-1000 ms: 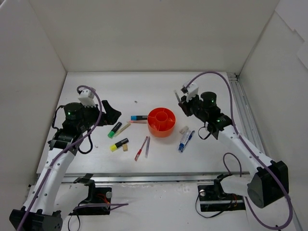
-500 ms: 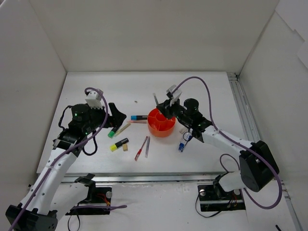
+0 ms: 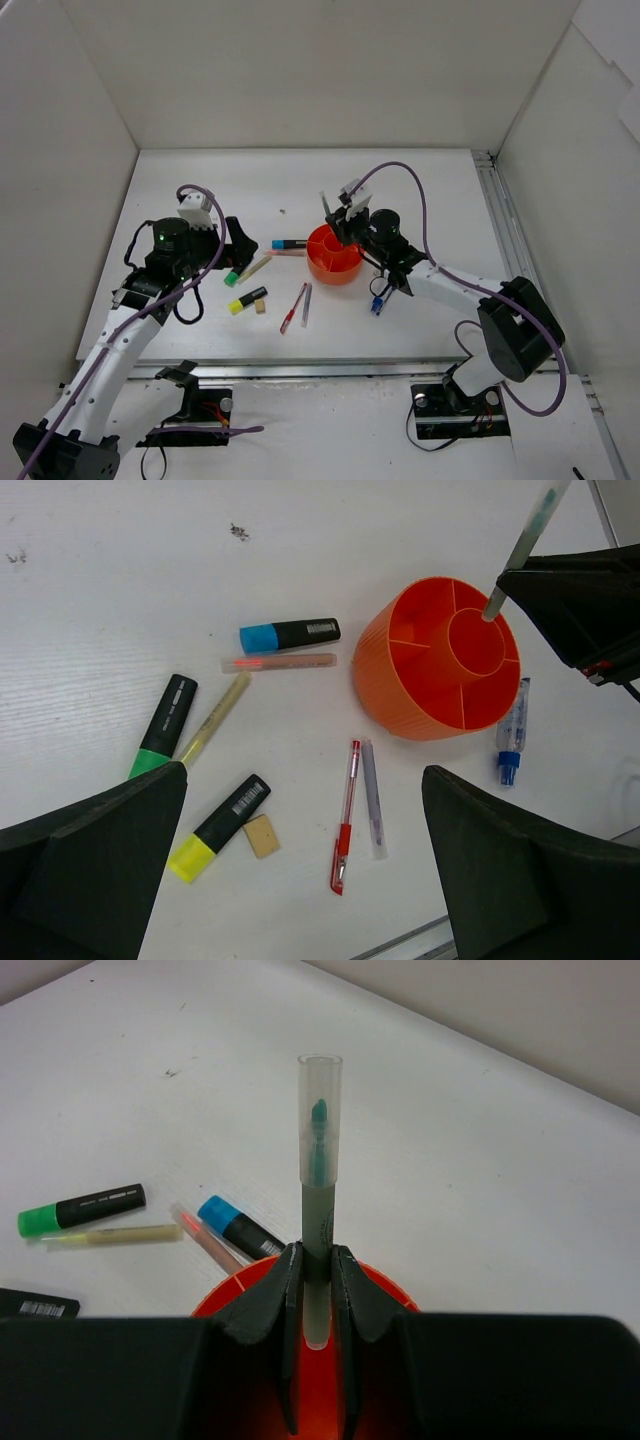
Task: Sort the stationery into containers
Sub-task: Place the pen in the storage box.
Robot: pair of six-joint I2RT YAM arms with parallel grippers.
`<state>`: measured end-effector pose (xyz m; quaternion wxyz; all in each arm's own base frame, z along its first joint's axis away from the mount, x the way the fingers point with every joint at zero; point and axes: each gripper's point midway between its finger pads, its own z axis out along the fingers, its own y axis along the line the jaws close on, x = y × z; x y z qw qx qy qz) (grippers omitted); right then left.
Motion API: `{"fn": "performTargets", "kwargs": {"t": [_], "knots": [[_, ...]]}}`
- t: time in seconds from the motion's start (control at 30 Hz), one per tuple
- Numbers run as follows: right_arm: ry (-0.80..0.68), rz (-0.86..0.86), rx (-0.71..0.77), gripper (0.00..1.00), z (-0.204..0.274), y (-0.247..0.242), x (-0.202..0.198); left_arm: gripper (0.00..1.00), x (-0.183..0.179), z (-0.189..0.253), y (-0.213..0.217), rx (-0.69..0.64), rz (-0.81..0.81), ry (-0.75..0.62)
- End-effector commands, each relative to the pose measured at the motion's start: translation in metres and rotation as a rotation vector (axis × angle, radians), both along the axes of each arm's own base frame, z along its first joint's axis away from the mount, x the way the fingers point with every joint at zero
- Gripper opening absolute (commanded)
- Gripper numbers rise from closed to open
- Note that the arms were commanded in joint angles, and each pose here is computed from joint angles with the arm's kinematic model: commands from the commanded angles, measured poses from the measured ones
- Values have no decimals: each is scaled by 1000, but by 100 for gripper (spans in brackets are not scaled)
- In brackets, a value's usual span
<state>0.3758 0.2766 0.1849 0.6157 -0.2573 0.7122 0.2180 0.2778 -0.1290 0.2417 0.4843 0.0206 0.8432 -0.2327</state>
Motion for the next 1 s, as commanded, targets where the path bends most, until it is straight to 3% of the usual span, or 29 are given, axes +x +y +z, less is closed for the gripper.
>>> {"fn": "performTargets", "kwargs": {"t": [0.0,0.47,0.67,0.97], "knots": [[-118,-49,53,2,32,-4,10,100,7,16,5,21,24,-51],[-29,-21,30,8,-9,-6,-5,100,8,5,5,27,35,-12],[-12,-12,44,21,-13,-9,-14,100,7,3,6,25,42,-7],[-60,-4,123,55,24,-11,-29,100,5,3,6,21,39,-2]]}}
